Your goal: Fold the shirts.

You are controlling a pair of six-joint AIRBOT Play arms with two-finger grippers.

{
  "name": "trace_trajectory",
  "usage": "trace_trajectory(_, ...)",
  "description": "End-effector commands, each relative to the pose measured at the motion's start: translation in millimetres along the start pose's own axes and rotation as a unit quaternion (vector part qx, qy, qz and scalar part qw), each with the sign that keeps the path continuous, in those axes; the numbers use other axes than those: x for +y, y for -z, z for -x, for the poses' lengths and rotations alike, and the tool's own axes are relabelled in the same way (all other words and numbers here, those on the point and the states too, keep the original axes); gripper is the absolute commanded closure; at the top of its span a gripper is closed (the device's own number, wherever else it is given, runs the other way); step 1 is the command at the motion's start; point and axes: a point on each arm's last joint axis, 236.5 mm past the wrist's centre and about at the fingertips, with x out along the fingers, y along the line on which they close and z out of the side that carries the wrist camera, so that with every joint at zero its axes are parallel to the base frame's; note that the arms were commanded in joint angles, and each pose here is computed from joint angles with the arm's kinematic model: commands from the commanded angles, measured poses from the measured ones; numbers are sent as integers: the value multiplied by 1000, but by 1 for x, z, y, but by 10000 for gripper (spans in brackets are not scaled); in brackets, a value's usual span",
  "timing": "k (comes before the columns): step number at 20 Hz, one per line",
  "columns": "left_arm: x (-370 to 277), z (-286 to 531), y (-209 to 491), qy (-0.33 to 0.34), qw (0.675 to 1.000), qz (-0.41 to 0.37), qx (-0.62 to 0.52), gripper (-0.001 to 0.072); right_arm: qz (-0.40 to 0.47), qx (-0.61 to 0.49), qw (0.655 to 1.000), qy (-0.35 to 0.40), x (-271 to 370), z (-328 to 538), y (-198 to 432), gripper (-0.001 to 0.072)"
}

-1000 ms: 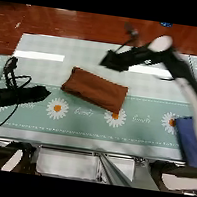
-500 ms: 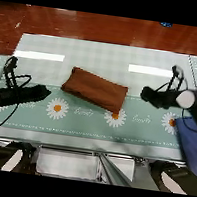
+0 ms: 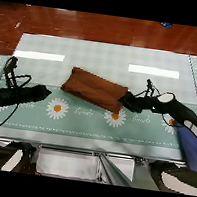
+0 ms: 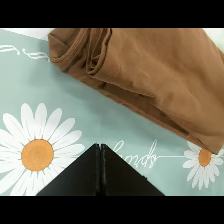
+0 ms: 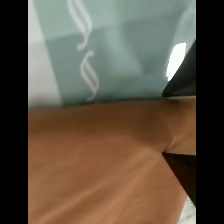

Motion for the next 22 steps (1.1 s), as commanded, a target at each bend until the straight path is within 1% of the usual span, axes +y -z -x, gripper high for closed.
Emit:
trace_trajectory(1, 0, 0, 0, 0, 1000, 0, 0, 690, 11, 34, 999, -40, 20, -19, -6, 346)
trace_trajectory(2, 0, 0, 0, 0, 1000, 0, 0, 690, 28, 39, 998, -49, 30, -21, -12, 460)
trace_trajectory(3, 0, 0, 0, 0, 1000, 0, 0, 690, 44, 43, 996, -60, 42, -21, -17, 557)
trace_trajectory(4, 0, 0, 0, 0, 1000, 0, 0, 690, 71, 46, 994, -73, 57, -19, -24, 682)
trace_trajectory(7, 2, -2, 0, -2, 1000, 2, 3, 690, 141, 38, 985, -87, 101, 0, -49, 689)
trace_trajectory(11, 4, -6, 2, -5, 1000, 6, 10, 690, 213, -25, 977, -12, 145, 55, -104, 690)
trace_trajectory(14, 4, -6, 2, -5, 1000, 6, 11, 690, 241, -79, 967, 11, 184, 124, -138, 690)
trace_trajectory(18, -2, -6, 3, 9, 1000, 17, 11, 690, 224, -151, 962, 34, 193, 229, -167, 690)
trace_trajectory(20, -3, -6, 3, 10, 1000, 17, 11, 690, 198, -194, 960, 37, 183, 279, -175, 689)
trace_trajectory(22, -3, -6, 3, 10, 1000, 17, 12, 690, 152, -234, 959, 39, 168, 326, -177, 690)
